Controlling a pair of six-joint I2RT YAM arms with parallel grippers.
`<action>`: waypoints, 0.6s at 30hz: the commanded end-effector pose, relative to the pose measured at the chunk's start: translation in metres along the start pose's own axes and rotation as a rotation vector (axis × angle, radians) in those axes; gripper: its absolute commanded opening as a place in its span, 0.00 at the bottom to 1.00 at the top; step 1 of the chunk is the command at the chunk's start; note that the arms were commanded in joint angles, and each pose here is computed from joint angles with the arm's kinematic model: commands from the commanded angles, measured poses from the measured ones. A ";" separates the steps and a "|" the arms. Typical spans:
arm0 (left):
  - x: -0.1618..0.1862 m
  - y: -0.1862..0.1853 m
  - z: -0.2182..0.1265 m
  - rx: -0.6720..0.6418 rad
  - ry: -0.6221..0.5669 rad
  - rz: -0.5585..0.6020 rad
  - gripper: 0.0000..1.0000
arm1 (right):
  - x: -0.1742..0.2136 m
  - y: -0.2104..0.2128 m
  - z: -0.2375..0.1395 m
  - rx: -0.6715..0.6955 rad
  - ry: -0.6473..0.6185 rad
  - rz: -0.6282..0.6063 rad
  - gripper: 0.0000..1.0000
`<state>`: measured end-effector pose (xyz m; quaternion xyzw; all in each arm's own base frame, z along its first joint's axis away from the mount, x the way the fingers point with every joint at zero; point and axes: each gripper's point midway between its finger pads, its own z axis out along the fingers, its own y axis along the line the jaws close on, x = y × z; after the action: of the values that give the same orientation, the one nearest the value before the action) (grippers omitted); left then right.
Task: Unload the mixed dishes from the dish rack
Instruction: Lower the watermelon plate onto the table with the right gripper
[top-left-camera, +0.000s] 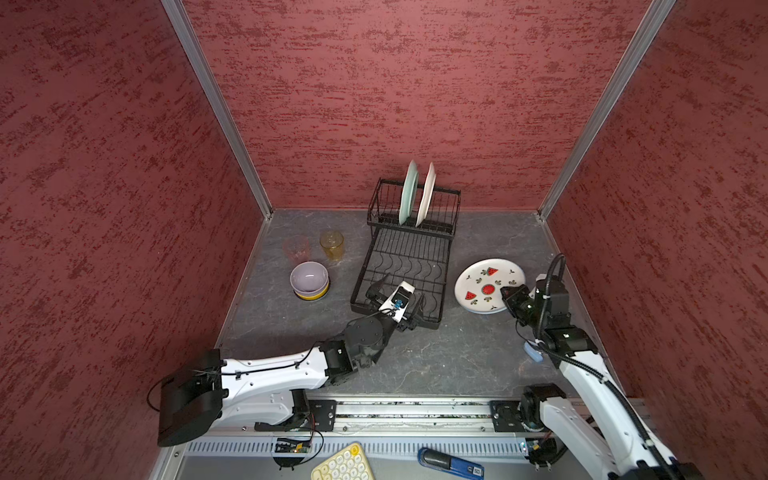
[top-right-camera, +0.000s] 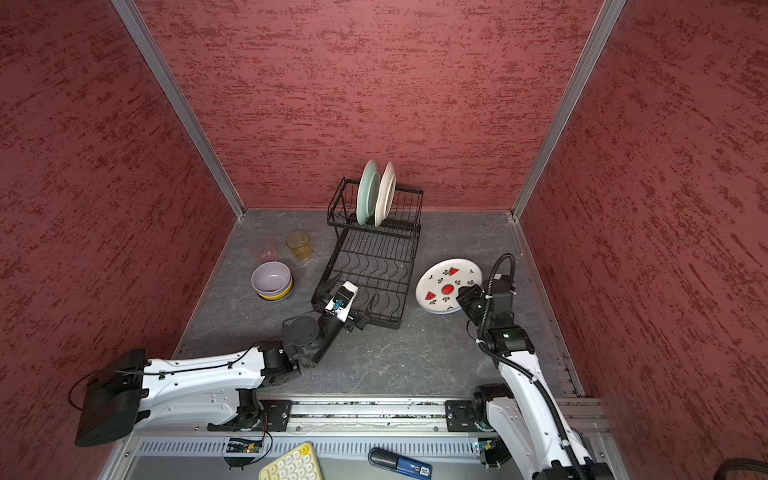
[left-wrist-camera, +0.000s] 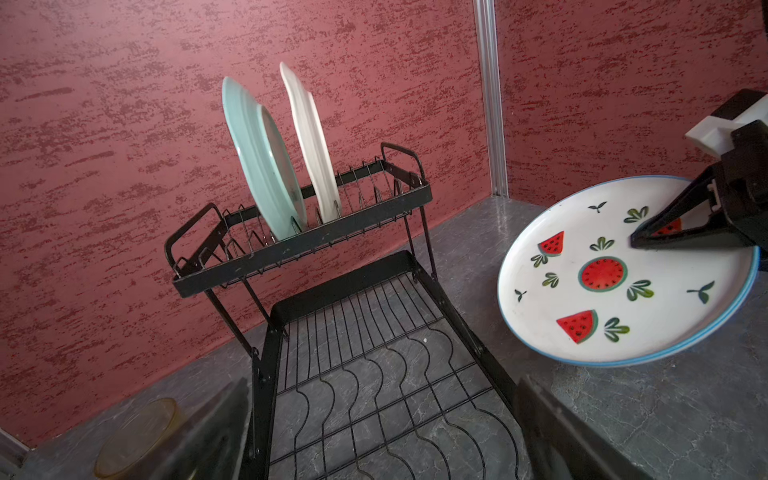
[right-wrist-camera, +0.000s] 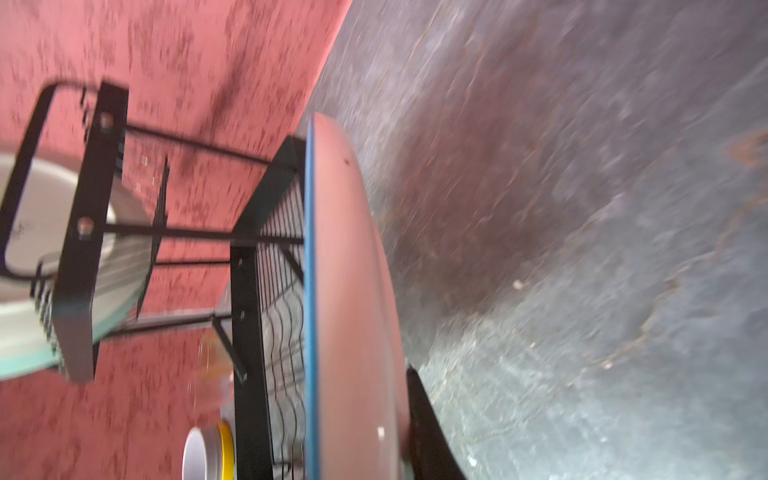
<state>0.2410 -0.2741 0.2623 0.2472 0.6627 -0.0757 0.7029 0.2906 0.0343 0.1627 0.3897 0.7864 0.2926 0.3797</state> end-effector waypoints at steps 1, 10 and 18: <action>0.004 0.006 -0.002 -0.012 0.015 -0.018 1.00 | -0.033 0.036 -0.004 -0.123 -0.087 -0.027 0.00; 0.006 0.007 -0.001 -0.004 0.023 -0.041 1.00 | -0.027 0.002 0.032 0.003 -0.011 -0.063 0.00; 0.009 0.000 0.001 0.025 0.031 -0.040 1.00 | -0.018 -0.037 0.051 0.143 0.024 -0.069 0.00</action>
<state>0.2434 -0.2695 0.2589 0.2390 0.6739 -0.0870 0.6936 0.3088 0.0148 0.0978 0.3948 0.8321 0.2297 0.3145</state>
